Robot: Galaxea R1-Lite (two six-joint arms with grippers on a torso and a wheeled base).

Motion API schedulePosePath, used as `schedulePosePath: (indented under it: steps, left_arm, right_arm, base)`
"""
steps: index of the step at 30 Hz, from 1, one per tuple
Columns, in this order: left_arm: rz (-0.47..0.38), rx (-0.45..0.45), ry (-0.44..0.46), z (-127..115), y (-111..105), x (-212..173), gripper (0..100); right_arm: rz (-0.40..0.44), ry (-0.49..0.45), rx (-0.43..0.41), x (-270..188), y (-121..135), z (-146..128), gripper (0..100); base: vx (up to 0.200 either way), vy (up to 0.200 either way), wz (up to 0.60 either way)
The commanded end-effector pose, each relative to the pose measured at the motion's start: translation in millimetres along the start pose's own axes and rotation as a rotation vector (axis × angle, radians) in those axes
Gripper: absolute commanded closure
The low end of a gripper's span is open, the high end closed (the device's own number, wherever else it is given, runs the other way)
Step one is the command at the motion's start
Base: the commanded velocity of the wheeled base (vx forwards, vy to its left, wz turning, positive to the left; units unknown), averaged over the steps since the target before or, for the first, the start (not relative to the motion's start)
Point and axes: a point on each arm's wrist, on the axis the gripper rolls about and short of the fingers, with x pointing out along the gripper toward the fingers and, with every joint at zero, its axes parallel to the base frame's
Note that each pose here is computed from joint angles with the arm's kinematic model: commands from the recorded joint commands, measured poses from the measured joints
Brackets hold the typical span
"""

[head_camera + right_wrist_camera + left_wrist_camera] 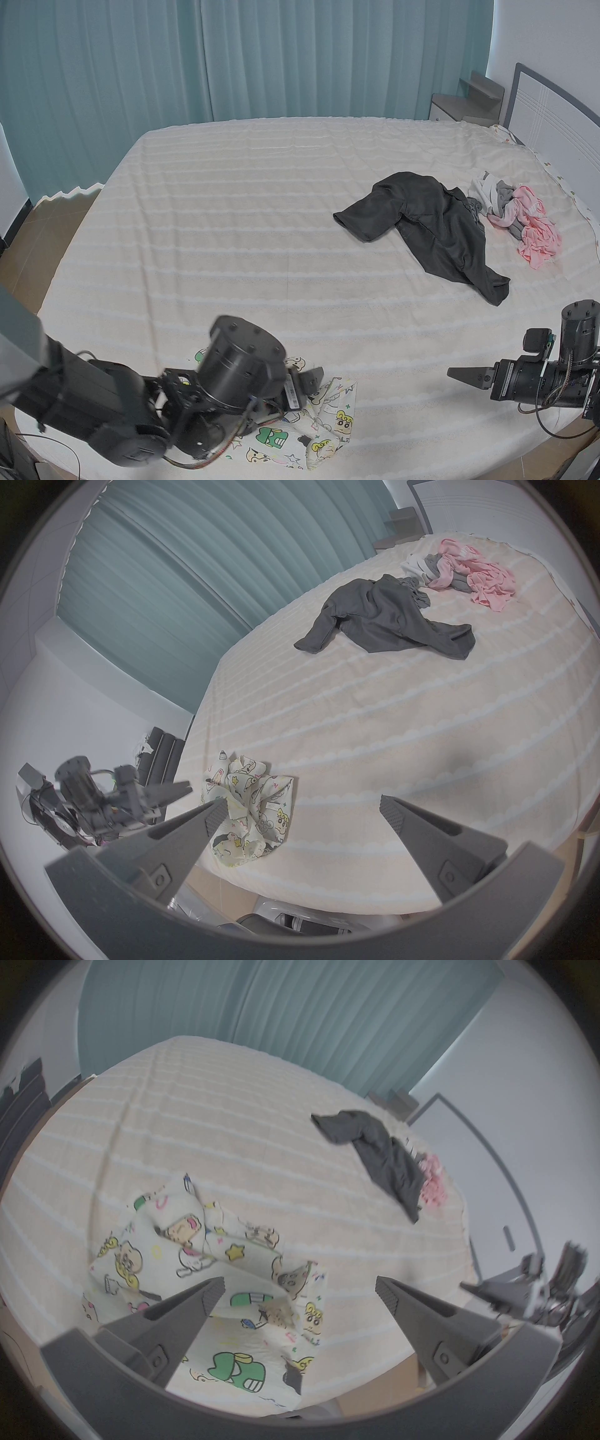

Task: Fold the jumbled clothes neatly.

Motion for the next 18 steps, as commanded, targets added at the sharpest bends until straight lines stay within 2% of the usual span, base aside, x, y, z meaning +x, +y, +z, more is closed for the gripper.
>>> schedulePosePath:
  steps: [1,7,8,10,15,18]
  left_arm:
    - [-0.141,-0.156,-0.159,59.3,29.5,-81.6,0]
    - [-0.232,-0.275,-0.16,60.7,72.5,-133.1,0]
    - [-0.232,-0.275,-0.16,60.7,72.5,-133.1,0]
    - [-0.235,-0.343,-0.156,50.3,92.5,-143.6,0]
    - [-0.268,-0.357,-0.142,24.7,113.2,-157.7,0]
    - [-0.273,-0.378,-0.142,16.2,119.0,-162.1,0]
  right_arm:
    - [0.003,0.01,-0.003,2.6,1.0,0.2,0]
    - [0.059,0.002,-0.07,7.1,17.6,6.6,0]
    - [0.059,0.002,-0.07,7.1,17.6,6.6,0]
    - [0.106,0.016,-0.103,9.9,31.1,7.7,0]
    - [0.09,0.053,-0.145,20.5,50.2,8.0,0]
    - [0.075,0.088,-0.194,34.3,69.6,3.1,0]
  base:
    - [0.0,0.0,0.0]
    - [0.0,0.0,0.0]
    - [0.0,0.0,0.0]
    - [0.0,0.0,0.0]
    - [0.0,0.0,0.0]
    - [-0.2,0.0,0.0]
